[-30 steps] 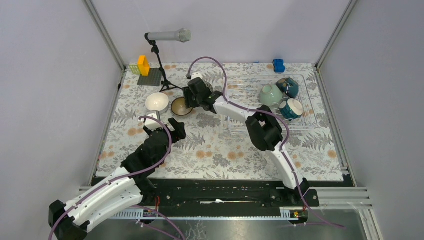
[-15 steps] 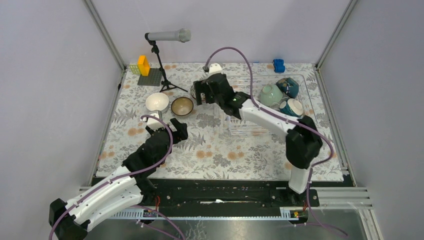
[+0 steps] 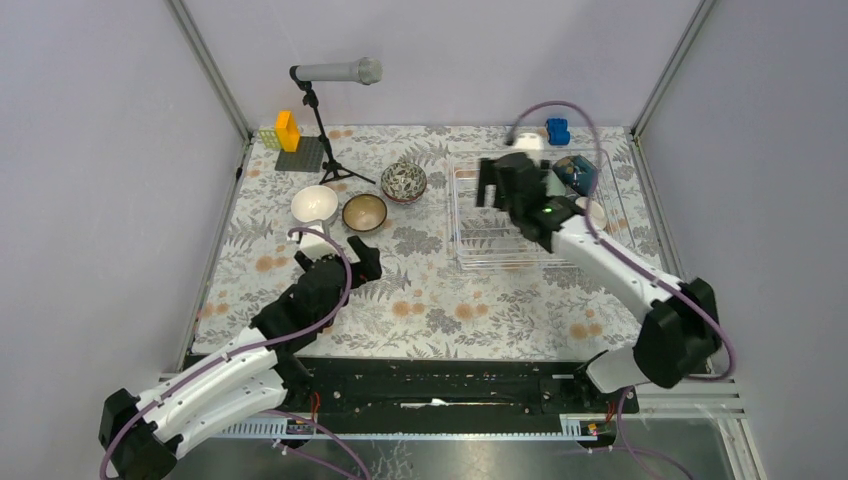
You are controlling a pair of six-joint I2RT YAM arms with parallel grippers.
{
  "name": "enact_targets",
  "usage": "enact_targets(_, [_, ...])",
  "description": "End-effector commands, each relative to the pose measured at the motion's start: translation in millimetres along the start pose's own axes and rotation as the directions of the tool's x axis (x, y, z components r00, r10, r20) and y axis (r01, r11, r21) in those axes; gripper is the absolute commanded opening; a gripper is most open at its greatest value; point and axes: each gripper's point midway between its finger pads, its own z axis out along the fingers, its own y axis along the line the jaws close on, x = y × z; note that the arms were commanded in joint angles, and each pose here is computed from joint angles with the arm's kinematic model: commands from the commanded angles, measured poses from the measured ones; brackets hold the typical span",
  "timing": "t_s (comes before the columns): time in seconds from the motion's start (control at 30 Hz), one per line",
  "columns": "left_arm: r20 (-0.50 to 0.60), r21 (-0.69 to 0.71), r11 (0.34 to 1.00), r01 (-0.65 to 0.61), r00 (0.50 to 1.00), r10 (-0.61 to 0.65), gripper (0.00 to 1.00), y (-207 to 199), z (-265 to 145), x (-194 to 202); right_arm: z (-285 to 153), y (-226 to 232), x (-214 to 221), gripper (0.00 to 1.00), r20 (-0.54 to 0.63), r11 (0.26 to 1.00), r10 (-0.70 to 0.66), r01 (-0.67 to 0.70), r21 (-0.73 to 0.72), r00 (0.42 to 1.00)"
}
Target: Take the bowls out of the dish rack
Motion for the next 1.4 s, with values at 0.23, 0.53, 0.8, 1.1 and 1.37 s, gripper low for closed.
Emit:
enact_targets(0.23, [-0.132, 0.224, 0.973, -0.065, 0.987, 0.096, 0.99, -57, 14, 25, -15, -132, 3, 1.00, 0.073, 0.891, 0.328, -0.335, 0.307, 0.942])
enact_targets(0.53, [-0.156, 0.434, 0.897, -0.079, 0.974, 0.161, 0.99, -96, 6, 34, 17, -148, 0, 1.00, 0.098, 0.818, 0.551, -0.560, 0.133, 0.829])
enact_targets(0.8, [-0.141, 0.469, 0.879, -0.087, 0.975, 0.172, 0.99, -101, 1, 31, 55, -156, -2, 1.00, 0.046, 0.852, 0.500, -0.500, 0.156, 0.865])
enact_targets(1.1, [-0.144, 0.470, 0.879, -0.082, 0.975, 0.168, 0.99, -105, 3, 29, 86, -164, 6, 1.00, 0.002, 0.876, 0.452, -0.444, 0.188, 0.892])
enact_targets(1.37, [-0.149, 0.461, 0.884, -0.081, 0.975, 0.167, 0.99, -105, 6, 30, 105, -177, 15, 1.00, -0.024, 0.876, 0.438, -0.420, 0.236, 0.899])
